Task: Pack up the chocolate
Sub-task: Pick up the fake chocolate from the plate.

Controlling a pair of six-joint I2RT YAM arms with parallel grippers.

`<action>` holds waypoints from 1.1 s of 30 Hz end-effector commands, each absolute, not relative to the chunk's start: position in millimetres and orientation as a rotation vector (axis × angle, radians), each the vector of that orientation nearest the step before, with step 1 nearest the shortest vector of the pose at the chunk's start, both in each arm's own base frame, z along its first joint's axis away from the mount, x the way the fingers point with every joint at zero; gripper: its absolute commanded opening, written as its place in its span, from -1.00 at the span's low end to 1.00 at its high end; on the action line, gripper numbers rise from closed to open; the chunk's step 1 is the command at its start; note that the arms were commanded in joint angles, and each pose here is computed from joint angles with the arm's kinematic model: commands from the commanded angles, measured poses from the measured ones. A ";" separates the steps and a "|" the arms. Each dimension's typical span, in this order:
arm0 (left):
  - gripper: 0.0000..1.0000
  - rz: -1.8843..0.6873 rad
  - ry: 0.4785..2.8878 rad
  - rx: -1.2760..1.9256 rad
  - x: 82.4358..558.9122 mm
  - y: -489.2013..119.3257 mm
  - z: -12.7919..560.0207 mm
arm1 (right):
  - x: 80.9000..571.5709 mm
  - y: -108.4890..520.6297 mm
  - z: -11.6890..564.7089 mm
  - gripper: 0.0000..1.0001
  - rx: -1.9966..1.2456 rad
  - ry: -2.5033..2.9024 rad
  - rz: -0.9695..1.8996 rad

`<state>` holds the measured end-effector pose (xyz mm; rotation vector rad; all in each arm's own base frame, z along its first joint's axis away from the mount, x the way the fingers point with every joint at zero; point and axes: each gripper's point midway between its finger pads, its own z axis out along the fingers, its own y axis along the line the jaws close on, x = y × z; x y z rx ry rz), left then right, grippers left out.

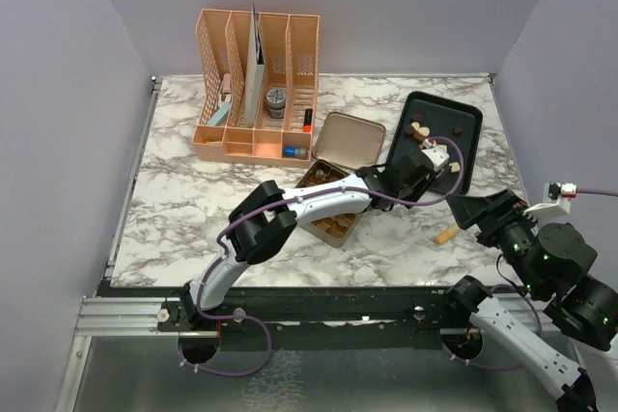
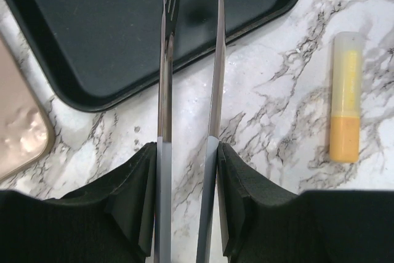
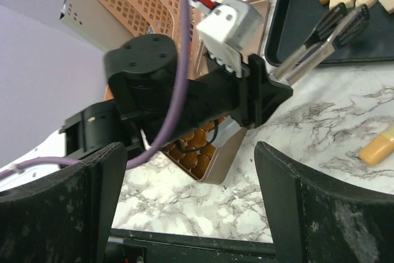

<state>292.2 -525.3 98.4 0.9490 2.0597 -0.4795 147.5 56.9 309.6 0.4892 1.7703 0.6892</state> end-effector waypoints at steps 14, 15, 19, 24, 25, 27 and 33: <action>-0.31 -0.510 2.076 0.758 298.5 -461.2 183.5 | 151.3 61.1 282.1 0.78 0.501 1.865 0.634; -0.31 -0.502 2.081 0.752 298.1 -455.3 185.2 | 152.0 61.6 281.7 0.78 0.501 1.867 0.633; -0.31 -0.451 2.095 0.719 296.9 -429.5 191.8 | 155.2 63.4 275.7 0.78 0.498 1.881 0.617; -0.31 -0.410 2.099 0.681 287.4 -394.8 204.1 | 157.1 68.2 268.9 0.78 0.497 1.898 0.627; -0.31 -0.403 2.103 0.676 284.4 -387.0 206.1 | 157.3 68.9 267.6 0.78 0.499 1.900 0.629; -0.30 -0.389 2.111 0.663 279.2 -372.7 209.4 | 157.9 70.3 265.2 0.77 0.501 1.903 0.634; -0.29 -0.377 2.124 0.602 261.1 -334.8 217.3 | 159.9 73.1 259.2 0.77 0.499 1.912 0.635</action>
